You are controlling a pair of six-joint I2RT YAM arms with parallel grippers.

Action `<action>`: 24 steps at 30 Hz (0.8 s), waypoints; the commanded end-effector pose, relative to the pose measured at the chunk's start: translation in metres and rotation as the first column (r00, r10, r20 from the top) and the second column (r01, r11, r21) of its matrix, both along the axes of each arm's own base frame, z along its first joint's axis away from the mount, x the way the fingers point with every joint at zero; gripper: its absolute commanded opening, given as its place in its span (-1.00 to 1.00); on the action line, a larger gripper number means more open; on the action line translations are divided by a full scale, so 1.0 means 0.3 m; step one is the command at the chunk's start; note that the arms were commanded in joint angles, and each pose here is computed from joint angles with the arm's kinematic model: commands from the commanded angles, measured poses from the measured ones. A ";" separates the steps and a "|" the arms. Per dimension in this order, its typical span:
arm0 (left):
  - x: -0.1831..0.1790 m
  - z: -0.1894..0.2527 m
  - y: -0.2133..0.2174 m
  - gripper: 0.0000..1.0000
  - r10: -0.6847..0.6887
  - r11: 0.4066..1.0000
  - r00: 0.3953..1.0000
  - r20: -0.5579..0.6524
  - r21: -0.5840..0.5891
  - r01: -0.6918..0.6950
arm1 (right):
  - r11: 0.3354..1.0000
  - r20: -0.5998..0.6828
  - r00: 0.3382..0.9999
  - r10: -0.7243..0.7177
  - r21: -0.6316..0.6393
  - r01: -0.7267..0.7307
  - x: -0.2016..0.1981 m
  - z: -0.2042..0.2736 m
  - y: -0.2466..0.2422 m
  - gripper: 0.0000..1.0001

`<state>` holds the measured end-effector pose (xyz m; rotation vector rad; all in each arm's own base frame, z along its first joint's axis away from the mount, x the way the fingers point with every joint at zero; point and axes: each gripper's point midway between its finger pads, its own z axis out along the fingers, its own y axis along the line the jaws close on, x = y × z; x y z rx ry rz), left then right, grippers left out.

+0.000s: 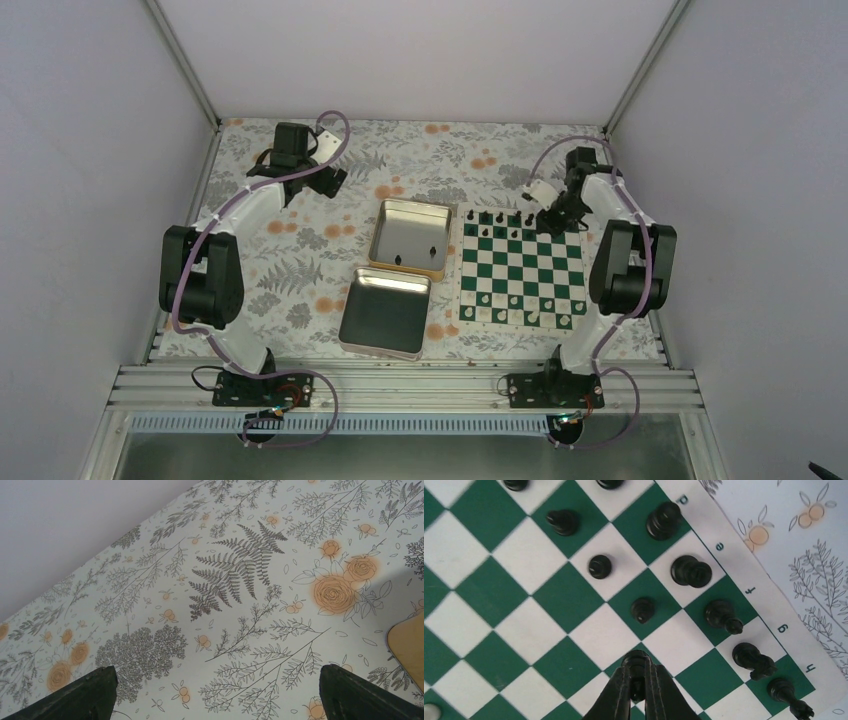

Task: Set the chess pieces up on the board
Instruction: Place the chess piece on the chessboard.

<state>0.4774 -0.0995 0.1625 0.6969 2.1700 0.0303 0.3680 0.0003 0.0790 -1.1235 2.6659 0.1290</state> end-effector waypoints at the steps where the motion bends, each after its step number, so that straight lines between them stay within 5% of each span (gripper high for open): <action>1: 0.020 0.038 -0.003 1.00 0.007 1.000 1.000 0.028 -0.003 -0.006 | 0.999 -0.003 1.000 -0.025 0.021 0.025 0.024 -0.072 -0.052 -0.90; 24: 0.026 0.006 -0.007 1.00 0.005 1.000 1.000 0.012 0.003 -0.005 | 0.998 -0.033 0.997 -0.064 0.014 0.065 0.087 -0.178 -0.111 -0.88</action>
